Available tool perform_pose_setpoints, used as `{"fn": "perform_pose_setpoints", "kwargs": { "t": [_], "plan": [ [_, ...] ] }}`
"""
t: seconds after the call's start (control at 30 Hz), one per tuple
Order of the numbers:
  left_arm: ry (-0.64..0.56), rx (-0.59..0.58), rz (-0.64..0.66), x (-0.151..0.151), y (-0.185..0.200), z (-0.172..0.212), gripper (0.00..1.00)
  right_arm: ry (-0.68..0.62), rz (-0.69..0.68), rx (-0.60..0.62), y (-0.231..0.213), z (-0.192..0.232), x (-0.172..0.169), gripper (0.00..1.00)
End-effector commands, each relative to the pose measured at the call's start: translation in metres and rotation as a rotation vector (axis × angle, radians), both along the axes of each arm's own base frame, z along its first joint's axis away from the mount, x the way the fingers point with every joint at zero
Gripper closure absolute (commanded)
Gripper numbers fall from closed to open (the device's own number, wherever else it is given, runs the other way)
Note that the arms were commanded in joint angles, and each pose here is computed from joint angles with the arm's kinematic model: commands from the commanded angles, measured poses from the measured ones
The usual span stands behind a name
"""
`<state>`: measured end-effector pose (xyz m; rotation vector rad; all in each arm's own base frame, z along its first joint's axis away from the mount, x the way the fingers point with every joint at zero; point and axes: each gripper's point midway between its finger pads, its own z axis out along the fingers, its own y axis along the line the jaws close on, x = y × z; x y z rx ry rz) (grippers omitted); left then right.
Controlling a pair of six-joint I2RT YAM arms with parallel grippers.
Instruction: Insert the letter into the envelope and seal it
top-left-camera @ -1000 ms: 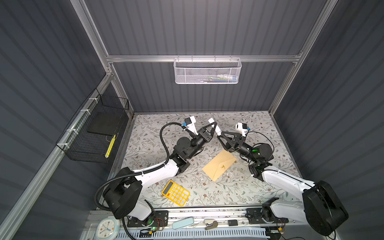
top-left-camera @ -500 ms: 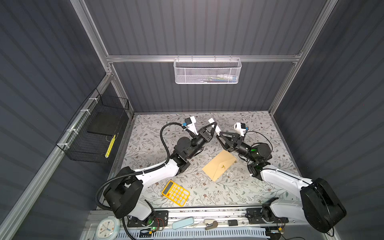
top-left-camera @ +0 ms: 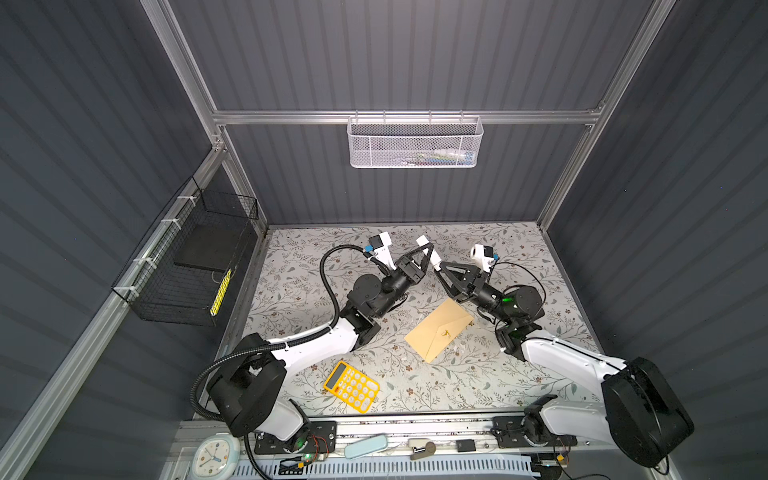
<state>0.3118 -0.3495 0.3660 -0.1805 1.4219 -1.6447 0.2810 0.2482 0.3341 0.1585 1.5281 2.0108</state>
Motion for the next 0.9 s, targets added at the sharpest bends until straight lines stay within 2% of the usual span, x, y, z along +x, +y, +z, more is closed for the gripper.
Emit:
{"fn": "perform_pose_setpoints", "kwargs": {
  "t": [0.0,0.27,0.73,0.87],
  "plan": [
    [-0.037,-0.037,-0.003,-0.006,0.0038,0.0152,1.0,-0.059,-0.019,0.026,-0.0045,0.0188,-0.0022,0.52],
    [-0.034,-0.04,-0.01,-0.0063,0.0025,0.0149,1.0,-0.072,-0.02,0.024,-0.004,0.0215,-0.0013,0.54],
    [-0.018,-0.031,-0.017,-0.0062,-0.0001,0.0091,1.0,-0.091,-0.02,0.026,-0.004,0.0235,-0.0006,0.66],
    [-0.002,-0.022,-0.015,-0.0057,-0.0007,0.0063,1.0,-0.092,-0.03,-0.02,-0.0035,0.0168,0.0009,0.69]
  ]
}}
